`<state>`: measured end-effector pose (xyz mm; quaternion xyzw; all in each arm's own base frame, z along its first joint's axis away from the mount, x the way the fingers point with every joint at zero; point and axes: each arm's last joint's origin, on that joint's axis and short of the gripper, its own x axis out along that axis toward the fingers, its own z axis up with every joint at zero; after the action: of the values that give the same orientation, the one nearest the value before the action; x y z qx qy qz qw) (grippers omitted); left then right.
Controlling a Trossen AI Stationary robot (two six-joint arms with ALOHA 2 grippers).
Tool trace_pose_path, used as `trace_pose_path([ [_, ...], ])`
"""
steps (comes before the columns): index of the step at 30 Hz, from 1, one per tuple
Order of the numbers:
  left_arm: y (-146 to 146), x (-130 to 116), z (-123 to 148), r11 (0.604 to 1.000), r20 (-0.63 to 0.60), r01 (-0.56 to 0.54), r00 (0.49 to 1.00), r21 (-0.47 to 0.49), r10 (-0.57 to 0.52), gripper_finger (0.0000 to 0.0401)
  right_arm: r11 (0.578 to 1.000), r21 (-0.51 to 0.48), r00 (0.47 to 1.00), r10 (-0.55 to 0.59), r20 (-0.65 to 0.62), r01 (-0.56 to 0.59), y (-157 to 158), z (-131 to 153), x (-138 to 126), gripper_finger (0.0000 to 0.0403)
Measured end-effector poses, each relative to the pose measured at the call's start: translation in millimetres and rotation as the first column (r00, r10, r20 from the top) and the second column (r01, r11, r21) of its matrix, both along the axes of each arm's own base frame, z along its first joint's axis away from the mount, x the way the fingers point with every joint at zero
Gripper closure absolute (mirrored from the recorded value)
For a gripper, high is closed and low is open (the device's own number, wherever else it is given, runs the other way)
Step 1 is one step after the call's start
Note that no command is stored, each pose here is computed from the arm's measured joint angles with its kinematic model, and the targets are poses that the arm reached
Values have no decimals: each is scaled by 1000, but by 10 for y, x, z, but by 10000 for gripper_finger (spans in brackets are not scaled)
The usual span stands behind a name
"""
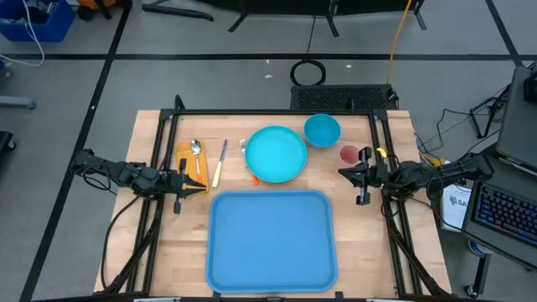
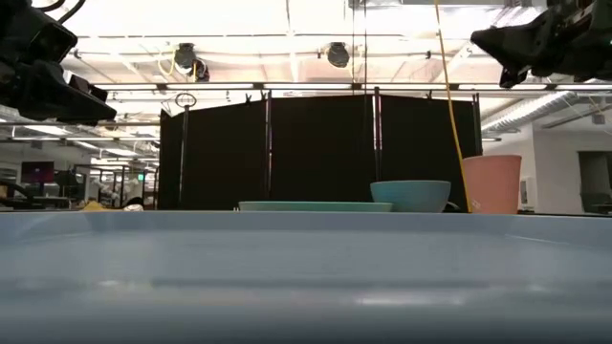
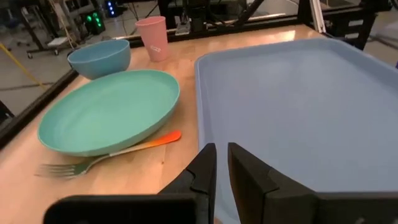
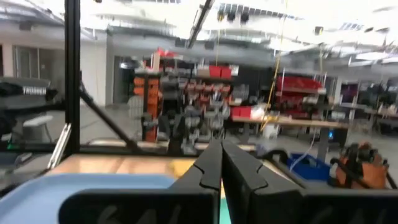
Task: Set up tray
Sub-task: Put the blue plate in the center on the blue tray
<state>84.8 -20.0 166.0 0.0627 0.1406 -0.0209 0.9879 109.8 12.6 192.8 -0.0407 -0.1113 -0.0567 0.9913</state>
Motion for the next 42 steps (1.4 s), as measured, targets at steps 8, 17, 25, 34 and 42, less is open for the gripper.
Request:
trace_pose_path([
  [8,0,30,139,999,142,-29,989,-31,33,354,997,75,986,33,-164,-21,41,-163,156,402],
  [17,-3,39,231,997,232,-25,972,-69,41,354,996,36,943,83,-322,-76,220,-64,514,342],
  [25,-4,40,299,995,296,-18,954,-97,46,354,984,-110,901,78,-427,-137,430,239,977,248],
  [34,-2,32,403,985,389,1,919,-172,67,354,952,-258,813,-16,-582,-166,498,335,1500,209],
  [42,-3,29,426,970,404,21,911,-242,81,354,960,-230,607,-89,-790,-158,421,198,1922,210],
])
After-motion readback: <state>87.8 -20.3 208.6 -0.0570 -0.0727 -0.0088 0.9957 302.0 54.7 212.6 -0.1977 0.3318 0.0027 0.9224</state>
